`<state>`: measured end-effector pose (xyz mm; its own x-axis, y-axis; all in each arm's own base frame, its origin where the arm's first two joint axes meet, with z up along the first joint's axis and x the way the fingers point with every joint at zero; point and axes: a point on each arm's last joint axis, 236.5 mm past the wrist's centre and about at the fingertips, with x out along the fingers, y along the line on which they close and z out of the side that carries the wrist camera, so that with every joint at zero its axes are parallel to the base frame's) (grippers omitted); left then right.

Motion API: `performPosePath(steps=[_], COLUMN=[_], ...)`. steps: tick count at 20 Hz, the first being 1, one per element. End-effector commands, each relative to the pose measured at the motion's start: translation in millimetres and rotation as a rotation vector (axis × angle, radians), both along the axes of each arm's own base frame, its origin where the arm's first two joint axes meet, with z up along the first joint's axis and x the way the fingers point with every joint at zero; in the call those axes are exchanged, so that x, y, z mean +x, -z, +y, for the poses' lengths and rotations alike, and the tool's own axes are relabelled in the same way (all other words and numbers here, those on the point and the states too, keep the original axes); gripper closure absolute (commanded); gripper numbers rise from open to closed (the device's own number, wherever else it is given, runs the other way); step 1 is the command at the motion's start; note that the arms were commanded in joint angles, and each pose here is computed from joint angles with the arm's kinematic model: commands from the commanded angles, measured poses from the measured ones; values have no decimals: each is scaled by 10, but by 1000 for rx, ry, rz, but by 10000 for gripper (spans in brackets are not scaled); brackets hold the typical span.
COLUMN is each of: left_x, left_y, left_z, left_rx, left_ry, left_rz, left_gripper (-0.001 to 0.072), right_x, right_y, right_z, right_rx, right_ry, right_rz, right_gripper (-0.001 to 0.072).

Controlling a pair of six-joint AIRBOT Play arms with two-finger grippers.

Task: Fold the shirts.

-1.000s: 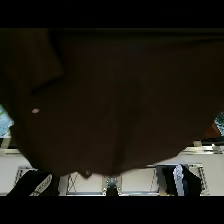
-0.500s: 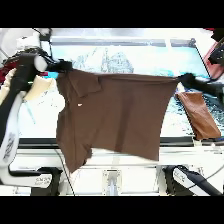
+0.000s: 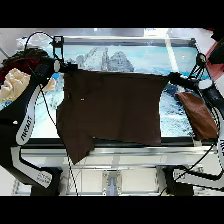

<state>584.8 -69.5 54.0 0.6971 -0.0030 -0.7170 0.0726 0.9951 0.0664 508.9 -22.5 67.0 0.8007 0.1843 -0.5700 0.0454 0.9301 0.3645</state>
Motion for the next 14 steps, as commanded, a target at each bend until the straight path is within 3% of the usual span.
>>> performPosePath(steps=[1, 4, 7, 10, 14], left_x=[-360, -770, -980, -1323, -1707], left_y=[84, 159, 344, 841, 1404], left_z=[184, 264, 121, 12, 85], left_rx=[79, 112, 57, 5, 27], left_ry=[-19, -20, 10, 21, 16], left_rz=[171, 338, 434, 573, 687], left_gripper=[701, 700, 700, 701, 700], right_x=[-217, -677, -1043, -1248, -1398], right_y=[-2, 240, 575, 979, 1307], right_z=[120, 160, 128, 178, 251], right_rx=[-33, -70, -95, -57, 0], right_ry=[-106, -172, -201, -184, -145], right_rz=[99, 307, 476, 538, 563], right_gripper=[688, 688, 688, 688, 686])
